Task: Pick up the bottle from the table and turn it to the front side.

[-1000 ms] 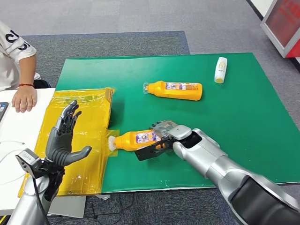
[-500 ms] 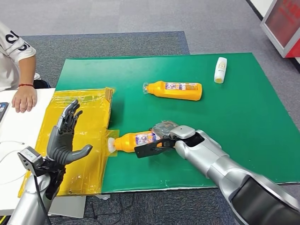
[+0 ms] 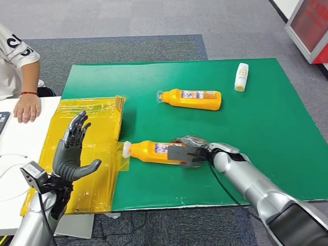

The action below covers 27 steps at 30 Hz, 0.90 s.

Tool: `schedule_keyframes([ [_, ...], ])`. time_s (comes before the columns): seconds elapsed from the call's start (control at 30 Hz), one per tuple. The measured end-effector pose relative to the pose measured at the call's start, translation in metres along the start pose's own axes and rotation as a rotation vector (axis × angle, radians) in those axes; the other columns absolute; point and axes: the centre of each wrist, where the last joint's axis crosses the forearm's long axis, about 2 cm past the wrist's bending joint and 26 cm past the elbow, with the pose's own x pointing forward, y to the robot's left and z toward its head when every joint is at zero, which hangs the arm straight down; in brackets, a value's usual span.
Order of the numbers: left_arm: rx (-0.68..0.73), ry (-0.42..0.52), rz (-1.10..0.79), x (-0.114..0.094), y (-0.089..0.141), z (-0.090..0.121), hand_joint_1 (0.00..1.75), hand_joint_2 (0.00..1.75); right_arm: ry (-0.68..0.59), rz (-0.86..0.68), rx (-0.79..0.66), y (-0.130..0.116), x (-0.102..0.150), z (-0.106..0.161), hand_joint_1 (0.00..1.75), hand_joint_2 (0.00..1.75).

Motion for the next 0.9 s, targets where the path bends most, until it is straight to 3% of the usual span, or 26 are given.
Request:
schedule_keyframes([
  [0.4, 0.008, 0.005, 0.019, -0.002, -0.003, 0.012, 0.00, 1.75, -0.111, -0.324, -0.170, 0.010, -0.042, 0.049, 1.75, 1.75],
  [0.7, -0.020, -0.004, 0.121, -0.004, -0.005, 0.029, 0.00, 1.75, -0.221, -0.564, -0.260, 0.033, -0.054, 0.071, 1.75, 1.75],
  [0.9, 0.001, 0.067, 0.126, -0.010, 0.002, 0.045, 0.00, 1.75, -0.324, -0.700, -0.341, 0.049, -0.051, 0.083, 1.75, 1.75],
])
